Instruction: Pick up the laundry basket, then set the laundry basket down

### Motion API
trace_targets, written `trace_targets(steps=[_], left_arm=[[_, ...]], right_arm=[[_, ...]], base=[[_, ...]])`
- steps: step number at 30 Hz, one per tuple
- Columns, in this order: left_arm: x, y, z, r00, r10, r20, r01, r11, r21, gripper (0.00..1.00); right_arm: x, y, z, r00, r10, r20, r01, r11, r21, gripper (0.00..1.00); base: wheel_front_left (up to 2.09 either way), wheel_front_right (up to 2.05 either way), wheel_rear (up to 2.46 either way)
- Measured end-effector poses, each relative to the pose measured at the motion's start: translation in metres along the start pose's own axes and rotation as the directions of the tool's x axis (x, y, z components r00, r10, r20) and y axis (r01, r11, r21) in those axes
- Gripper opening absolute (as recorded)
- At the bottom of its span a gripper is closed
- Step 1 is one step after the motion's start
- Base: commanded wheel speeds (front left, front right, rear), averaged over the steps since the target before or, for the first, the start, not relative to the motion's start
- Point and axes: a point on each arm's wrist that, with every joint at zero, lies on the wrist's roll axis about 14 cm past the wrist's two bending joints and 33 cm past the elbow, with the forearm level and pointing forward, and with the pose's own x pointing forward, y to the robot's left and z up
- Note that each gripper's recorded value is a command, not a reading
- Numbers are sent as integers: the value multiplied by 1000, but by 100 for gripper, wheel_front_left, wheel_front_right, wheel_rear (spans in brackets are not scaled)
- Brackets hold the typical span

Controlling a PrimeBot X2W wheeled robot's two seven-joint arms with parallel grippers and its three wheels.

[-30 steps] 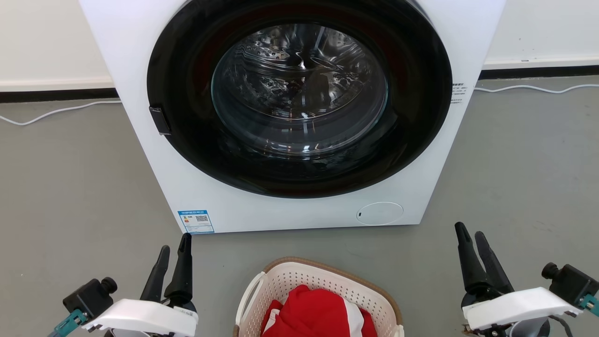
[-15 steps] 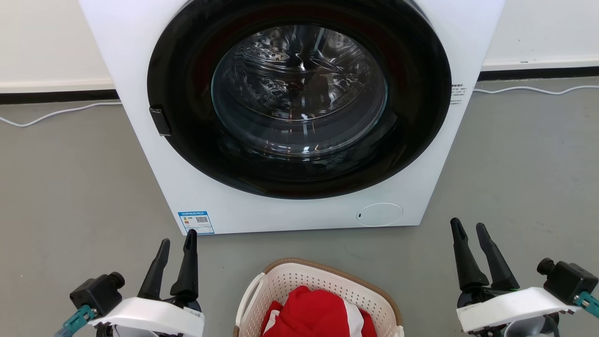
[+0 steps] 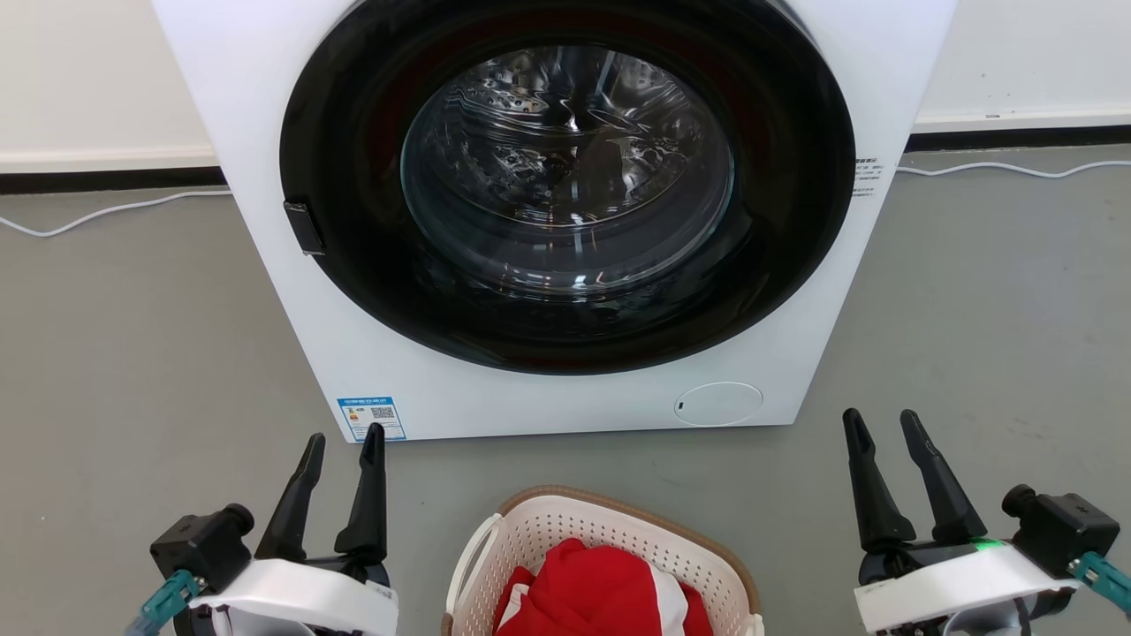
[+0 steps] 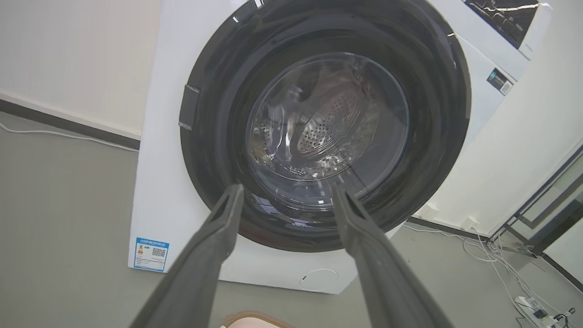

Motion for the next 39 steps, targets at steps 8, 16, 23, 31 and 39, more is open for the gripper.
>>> trace_targets(steps=[8, 16, 23, 31, 39], left_arm=[[1, -6, 3, 1000, -27, 16, 26, 997, 77, 100], [3, -11, 4, 998, -56, 29, 51, 986, 158, 100], [3, -14, 5, 997, -74, 37, 64, 976, 210, 100], [4, -14, 5, 997, -74, 37, 65, 976, 210, 100], [6, -15, 2, 997, -78, 29, 70, 976, 206, 100]], right_arm=[[1, 6, 7, 999, 29, 24, -27, 995, -93, 100], [1, 9, 10, 998, 54, 43, -45, 980, -193, 100], [1, 11, 11, 997, 68, 46, -55, 967, -248, 100], [2, 9, 11, 997, 63, 47, -50, 968, -247, 100], [0, 6, 10, 998, 52, 46, -39, 968, -247, 100]], base=[[0, 0, 0], [0, 0, 0], [0, 0, 0], [0, 0, 0], [0, 0, 0]])
